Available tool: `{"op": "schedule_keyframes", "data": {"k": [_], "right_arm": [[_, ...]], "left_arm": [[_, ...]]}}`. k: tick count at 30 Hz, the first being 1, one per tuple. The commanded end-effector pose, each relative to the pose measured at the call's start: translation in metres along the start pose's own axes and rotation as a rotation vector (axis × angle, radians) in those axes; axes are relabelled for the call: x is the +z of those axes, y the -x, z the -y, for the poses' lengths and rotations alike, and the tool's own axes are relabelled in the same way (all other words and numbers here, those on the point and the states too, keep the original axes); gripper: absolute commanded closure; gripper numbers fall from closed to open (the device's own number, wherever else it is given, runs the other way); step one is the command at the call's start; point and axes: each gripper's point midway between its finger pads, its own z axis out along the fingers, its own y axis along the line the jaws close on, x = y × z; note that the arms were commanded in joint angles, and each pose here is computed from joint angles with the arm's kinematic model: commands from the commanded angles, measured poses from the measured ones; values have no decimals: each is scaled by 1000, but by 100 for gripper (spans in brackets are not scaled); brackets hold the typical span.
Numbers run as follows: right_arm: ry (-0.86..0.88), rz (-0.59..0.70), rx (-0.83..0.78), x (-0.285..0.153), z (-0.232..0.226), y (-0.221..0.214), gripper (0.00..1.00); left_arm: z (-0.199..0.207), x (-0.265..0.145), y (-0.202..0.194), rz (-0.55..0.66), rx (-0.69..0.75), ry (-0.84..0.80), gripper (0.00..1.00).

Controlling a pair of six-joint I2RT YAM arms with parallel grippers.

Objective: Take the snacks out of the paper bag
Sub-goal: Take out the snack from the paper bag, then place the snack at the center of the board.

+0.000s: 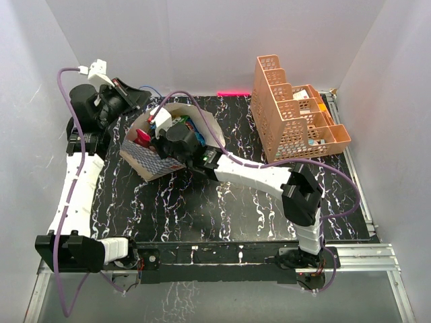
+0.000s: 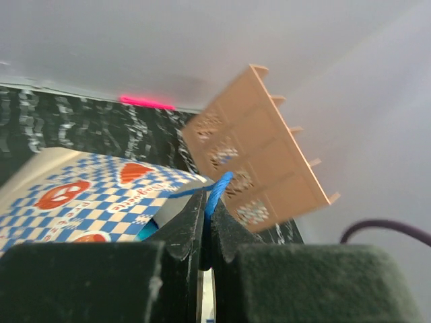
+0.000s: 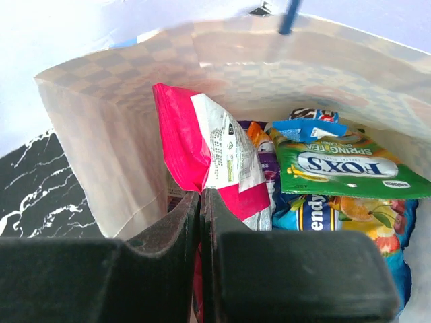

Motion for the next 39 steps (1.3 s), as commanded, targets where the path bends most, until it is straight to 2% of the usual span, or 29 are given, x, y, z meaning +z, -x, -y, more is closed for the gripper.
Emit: {"op": "schedule_keyframes", "data": {"k": [1,6,14,23,32,39], "right_arm": [[-88,198,99,-6,27,84,92],[-77,281,179,1,45,128,92],[-123,369,149,-11,60,188,92],[-187,474,159,-76,108,244,93],[-219,519,138,-127,124,278,92],[-310,587,84,-213,138,327,92]], "left_arm": [[-35,-6,30,94,54,260,100],[-47,-2,41,129,76,323,100],[-38,0,50,136,134,283,100],[-40,-7,65,159,202,342,100],[-37,-11,77,187,234,364,100],[-41,-11,69,168,232,363,100]]}}
